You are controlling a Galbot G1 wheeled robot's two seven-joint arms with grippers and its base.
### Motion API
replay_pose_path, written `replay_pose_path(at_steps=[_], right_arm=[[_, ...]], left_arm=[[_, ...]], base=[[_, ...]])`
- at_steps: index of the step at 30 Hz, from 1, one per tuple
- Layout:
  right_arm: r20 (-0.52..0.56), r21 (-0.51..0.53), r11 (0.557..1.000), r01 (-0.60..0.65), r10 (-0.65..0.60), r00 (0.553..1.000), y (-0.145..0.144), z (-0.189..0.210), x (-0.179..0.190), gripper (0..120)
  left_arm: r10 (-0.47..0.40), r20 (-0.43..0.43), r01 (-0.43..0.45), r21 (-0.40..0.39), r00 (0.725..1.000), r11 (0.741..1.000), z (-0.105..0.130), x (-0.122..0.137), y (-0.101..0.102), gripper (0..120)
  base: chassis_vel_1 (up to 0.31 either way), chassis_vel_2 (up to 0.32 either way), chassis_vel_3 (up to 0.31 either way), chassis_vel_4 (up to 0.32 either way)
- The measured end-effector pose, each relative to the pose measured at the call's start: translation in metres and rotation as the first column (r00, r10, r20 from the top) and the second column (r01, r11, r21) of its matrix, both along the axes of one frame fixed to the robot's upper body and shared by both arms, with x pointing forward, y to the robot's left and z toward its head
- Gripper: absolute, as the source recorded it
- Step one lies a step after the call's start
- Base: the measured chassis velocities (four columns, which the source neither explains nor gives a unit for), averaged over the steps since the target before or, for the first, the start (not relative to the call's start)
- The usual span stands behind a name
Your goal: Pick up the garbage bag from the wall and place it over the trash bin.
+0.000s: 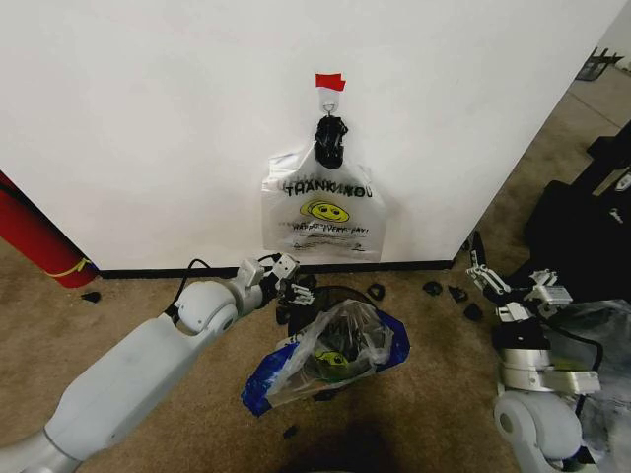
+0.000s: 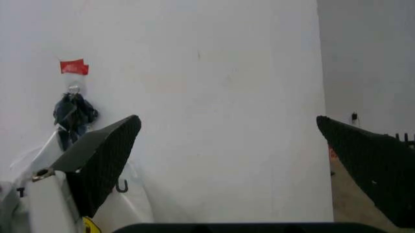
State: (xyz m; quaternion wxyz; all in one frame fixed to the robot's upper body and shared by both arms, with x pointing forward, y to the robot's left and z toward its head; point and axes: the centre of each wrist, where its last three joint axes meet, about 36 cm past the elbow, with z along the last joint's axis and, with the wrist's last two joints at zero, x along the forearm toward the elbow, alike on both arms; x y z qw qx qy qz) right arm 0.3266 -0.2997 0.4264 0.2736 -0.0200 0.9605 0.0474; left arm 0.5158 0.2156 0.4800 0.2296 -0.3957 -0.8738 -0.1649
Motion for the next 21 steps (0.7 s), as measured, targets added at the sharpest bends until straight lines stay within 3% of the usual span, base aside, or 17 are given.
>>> replay_pose_path(at_steps=[5,11,16,21], right_arm=[[0.005,0.001,1.000,0.005,-0.005,1.000,0.002,0.002,-0.002,100],[0.002,-0.003,1.000,0.007,-0.007,1.000,0.002,-0.003,-0.005,100],[-0.003,-0.009,1.000,0.009,-0.009,1.000,0.001,-0.009,-0.008,100],[-0.003,-0.013,1.000,0.007,-0.007,1.000,0.001,-0.012,-0.010,100]], left_arm=[[-0.033,-0.068,0.037,0.060,0.997,0.997,0.004,0.005,-0.011,99],[-0.016,-0.102,0.026,0.107,0.995,0.994,-0.003,0.012,-0.027,97],[-0.019,-0.110,0.032,0.121,0.994,0.992,-0.004,0.022,-0.034,85],[-0.011,-0.104,0.025,0.135,0.994,0.991,-0.007,0.023,-0.037,65]], base=[[0.000,0.000,0.000,0.000],[0.000,0.000,0.000,0.000],[0.000,0.000,0.000,0.000],[0.000,0.000,0.000,0.000]])
